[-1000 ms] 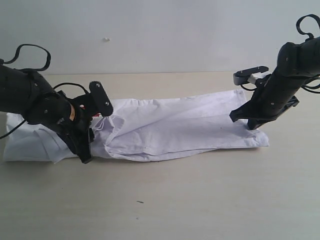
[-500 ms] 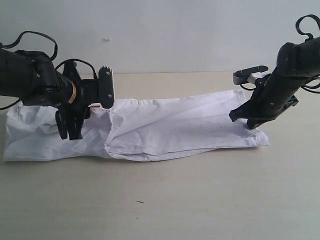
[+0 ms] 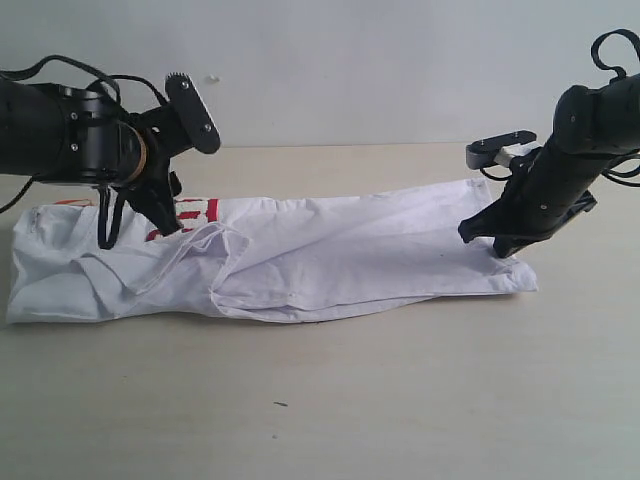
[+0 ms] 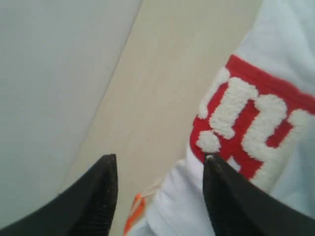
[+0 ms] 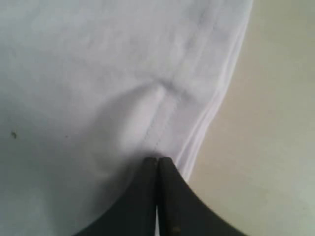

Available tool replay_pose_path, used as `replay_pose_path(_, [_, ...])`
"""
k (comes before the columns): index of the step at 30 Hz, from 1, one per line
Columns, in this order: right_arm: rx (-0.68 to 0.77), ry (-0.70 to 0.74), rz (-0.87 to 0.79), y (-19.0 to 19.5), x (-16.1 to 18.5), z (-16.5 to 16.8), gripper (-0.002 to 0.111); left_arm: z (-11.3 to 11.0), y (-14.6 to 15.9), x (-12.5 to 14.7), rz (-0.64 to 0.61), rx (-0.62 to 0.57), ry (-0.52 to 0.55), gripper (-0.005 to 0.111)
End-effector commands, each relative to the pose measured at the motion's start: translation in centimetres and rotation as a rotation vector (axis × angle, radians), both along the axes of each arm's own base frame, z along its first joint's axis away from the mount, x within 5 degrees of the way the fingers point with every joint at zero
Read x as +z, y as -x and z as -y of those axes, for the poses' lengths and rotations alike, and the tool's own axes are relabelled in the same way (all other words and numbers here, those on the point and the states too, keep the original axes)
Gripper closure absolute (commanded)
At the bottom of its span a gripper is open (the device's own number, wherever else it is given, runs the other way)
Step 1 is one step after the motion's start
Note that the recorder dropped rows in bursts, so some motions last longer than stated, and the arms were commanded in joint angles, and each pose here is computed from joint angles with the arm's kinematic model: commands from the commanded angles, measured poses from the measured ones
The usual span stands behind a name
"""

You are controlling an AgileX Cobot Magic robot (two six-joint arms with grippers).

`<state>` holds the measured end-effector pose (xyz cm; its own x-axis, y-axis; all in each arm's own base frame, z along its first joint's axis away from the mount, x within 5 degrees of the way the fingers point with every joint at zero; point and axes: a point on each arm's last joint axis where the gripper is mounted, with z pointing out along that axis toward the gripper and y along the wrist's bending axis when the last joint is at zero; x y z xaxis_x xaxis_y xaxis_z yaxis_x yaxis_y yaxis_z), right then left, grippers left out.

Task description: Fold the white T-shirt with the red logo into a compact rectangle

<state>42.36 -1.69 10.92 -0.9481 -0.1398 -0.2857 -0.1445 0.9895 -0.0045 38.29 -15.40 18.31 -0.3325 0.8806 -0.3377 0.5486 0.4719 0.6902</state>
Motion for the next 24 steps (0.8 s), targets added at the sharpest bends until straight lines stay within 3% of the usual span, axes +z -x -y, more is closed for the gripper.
replay_pose_path(1, [0.005, -0.002, 0.001, 0.0, -0.1, -0.2, 0.108, 1.2, 1.4, 0.7, -0.106, 0.109, 0.178, 0.061])
replay_pose_path(4, [0.002, -0.005, -0.003, 0.1, -0.1, -0.2, 0.108, 1.6, 2.1, 0.4, -0.254, 0.161, 0.235, 0.066])
replay_pose_path(9, [0.0, -0.005, -0.003, 0.1, -0.1, -0.2, 0.108, 0.2, 2.8, -0.8, -0.404, 0.253, 0.165, 0.049])
replay_pose_path(17, [-0.003, -0.008, -0.002, 0.1, -0.1, -0.2, 0.108, 0.9, 2.8, -1.7, -0.454, 0.199, 0.248, 0.046])
replay_pose_path(24, [0.001, -0.003, 0.0, 0.1, -0.1, -0.2, 0.108, 0.9, 2.4, -4.6, -0.503, 0.189, 0.186, 0.046])
